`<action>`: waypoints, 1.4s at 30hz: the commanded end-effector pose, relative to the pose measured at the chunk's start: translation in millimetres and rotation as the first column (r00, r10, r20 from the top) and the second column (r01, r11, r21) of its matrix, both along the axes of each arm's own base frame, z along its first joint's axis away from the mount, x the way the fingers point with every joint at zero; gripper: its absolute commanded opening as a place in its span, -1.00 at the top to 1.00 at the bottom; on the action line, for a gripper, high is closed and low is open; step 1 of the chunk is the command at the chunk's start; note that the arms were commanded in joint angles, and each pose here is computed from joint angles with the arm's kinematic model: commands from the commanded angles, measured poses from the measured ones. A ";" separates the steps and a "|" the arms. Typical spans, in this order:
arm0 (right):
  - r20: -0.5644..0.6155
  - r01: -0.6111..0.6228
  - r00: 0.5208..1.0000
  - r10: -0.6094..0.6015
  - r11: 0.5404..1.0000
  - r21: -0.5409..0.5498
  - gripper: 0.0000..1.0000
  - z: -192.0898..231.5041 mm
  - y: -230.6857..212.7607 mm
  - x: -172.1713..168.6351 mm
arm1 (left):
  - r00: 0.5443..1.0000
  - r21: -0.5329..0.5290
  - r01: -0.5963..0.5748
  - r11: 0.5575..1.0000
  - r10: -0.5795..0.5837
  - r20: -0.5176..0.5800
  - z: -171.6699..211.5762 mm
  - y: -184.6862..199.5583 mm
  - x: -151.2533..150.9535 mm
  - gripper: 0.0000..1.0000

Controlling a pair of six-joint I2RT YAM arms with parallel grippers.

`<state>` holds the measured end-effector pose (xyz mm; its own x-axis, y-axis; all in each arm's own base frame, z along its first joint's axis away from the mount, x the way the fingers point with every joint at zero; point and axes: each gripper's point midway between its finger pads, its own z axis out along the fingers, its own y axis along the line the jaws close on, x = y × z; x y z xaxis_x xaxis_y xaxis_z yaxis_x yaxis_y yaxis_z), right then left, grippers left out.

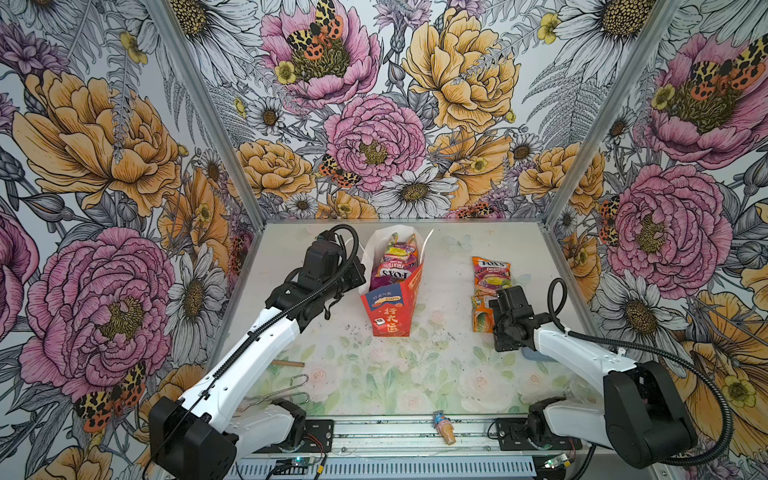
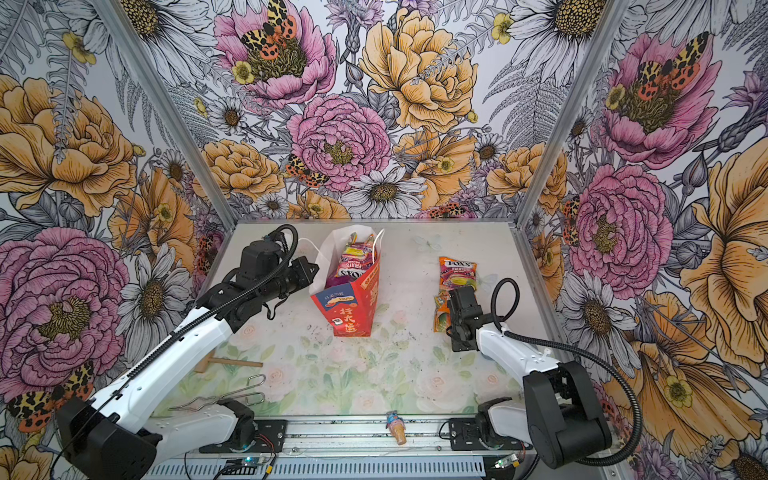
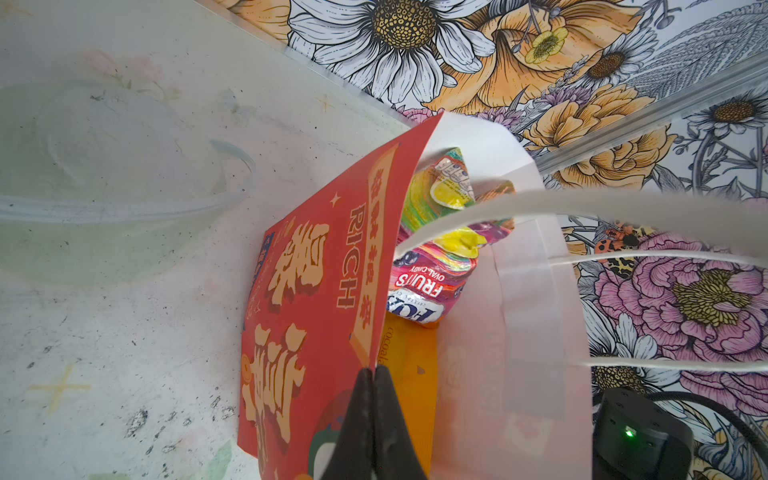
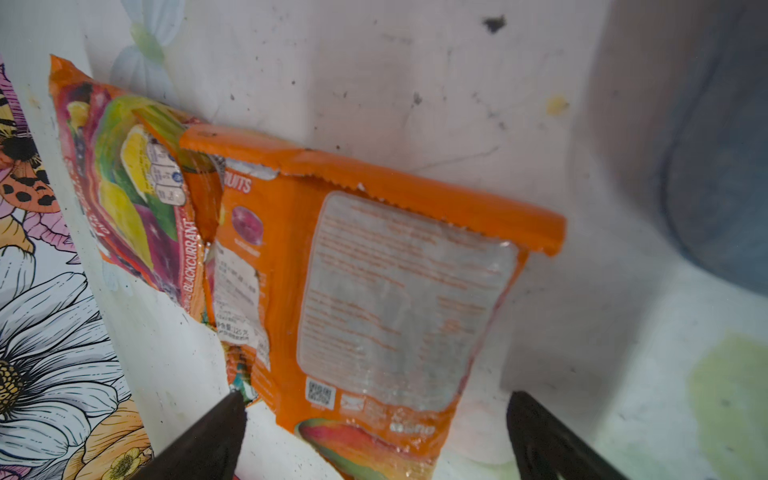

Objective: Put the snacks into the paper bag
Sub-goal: 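Lower the right gripper and grasp the orange-backed FOX'S bag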

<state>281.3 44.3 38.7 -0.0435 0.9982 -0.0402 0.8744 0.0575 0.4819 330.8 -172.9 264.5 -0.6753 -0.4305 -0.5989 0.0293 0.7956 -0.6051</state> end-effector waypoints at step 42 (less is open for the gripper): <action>0.094 -0.184 0.973 0.212 0.951 -0.249 0.83 -0.7 -28.5 15.2 | 1.000 0.011 -0.010 1.000 0.010 -0.005 1.1 4.6 -5.3 1.00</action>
